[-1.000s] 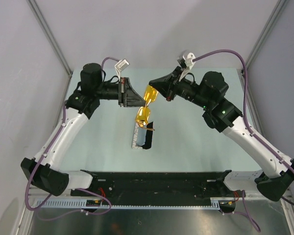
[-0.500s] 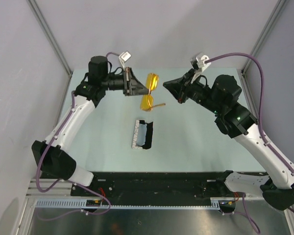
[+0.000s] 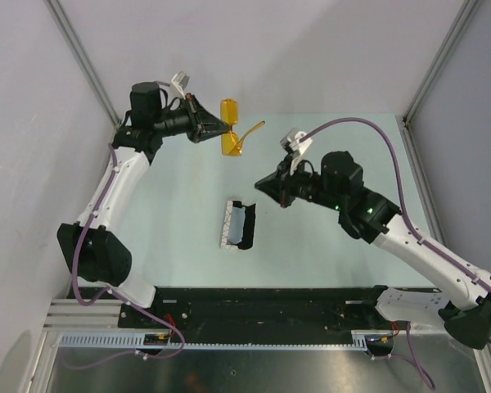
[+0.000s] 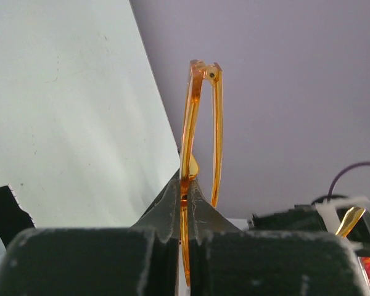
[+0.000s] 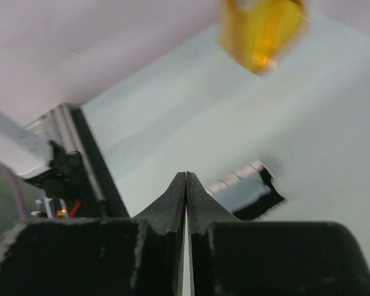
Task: Organize the sunglasses
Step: Fold the left temple of the sunglasses with the sunglasses.
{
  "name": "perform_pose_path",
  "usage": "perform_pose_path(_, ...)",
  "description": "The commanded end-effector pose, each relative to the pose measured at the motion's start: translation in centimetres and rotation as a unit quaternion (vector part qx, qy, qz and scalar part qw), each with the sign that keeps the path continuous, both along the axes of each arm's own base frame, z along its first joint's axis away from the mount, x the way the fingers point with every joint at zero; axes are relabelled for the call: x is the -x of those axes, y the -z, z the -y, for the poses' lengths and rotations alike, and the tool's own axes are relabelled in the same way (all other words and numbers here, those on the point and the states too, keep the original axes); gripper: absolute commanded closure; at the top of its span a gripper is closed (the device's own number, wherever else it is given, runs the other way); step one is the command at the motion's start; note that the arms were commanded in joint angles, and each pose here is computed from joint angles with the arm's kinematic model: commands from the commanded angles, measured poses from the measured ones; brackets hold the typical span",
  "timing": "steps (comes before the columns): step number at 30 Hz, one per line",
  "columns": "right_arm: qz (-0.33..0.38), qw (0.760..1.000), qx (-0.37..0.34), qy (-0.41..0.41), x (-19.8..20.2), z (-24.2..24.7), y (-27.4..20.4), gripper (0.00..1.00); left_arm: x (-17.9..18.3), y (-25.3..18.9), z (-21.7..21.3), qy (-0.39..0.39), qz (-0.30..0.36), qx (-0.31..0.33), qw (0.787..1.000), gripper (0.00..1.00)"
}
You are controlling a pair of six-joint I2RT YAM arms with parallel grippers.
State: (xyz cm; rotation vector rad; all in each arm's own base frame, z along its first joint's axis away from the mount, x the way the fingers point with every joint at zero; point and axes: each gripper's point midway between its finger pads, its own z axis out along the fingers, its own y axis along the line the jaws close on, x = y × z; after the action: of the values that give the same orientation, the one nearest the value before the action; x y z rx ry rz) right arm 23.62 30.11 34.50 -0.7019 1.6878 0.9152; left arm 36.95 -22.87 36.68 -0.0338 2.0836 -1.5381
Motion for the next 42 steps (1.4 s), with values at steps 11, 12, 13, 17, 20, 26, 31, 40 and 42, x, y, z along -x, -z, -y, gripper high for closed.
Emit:
perform_pose_path(11,0.146,0.971,-0.161,-0.099,2.3,-5.2,-9.9,1.00,3.6,-0.9,0.6,0.062,0.029,0.015,0.998,1.00)
perform_pose_path(12,0.145,0.971,-0.161,-0.100,2.0,-5.4,-9.8,1.00,4.3,-1.2,0.6,0.071,0.035,0.017,0.997,1.00)
perform_pose_path(13,0.148,0.969,-0.167,-0.103,1.9,-5.4,-10.0,1.00,4.8,-1.0,0.8,0.079,0.035,0.017,0.996,1.00)
perform_pose_path(17,0.151,0.970,-0.171,-0.090,0.1,-5.0,-10.0,1.00,6.7,-1.2,0.9,0.101,0.048,0.019,0.994,1.00)
perform_pose_path(20,0.153,0.969,-0.173,-0.090,-0.5,-5.1,-9.9,1.00,7.7,-1.2,0.9,0.111,0.053,0.020,0.992,1.00)
perform_pose_path(26,0.146,0.970,-0.169,-0.092,-1.3,-5.5,-9.4,1.00,9.1,-1.1,1.0,0.125,0.059,0.021,0.990,1.00)
perform_pose_path(31,0.135,0.973,-0.161,-0.093,-1.7,-5.9,-8.7,1.00,9.7,-1.5,1.1,0.136,0.071,0.022,0.988,1.00)
perform_pose_path(40,0.104,0.981,-0.137,-0.086,-2.9,-6.8,-7.1,1.00,10.7,-3.5,1.1,0.154,0.104,0.028,0.982,1.00)
perform_pose_path(42,0.096,0.983,-0.130,-0.083,-3.2,-6.9,-6.6,1.00,10.9,-3.7,1.0,0.156,0.108,0.029,0.981,1.00)
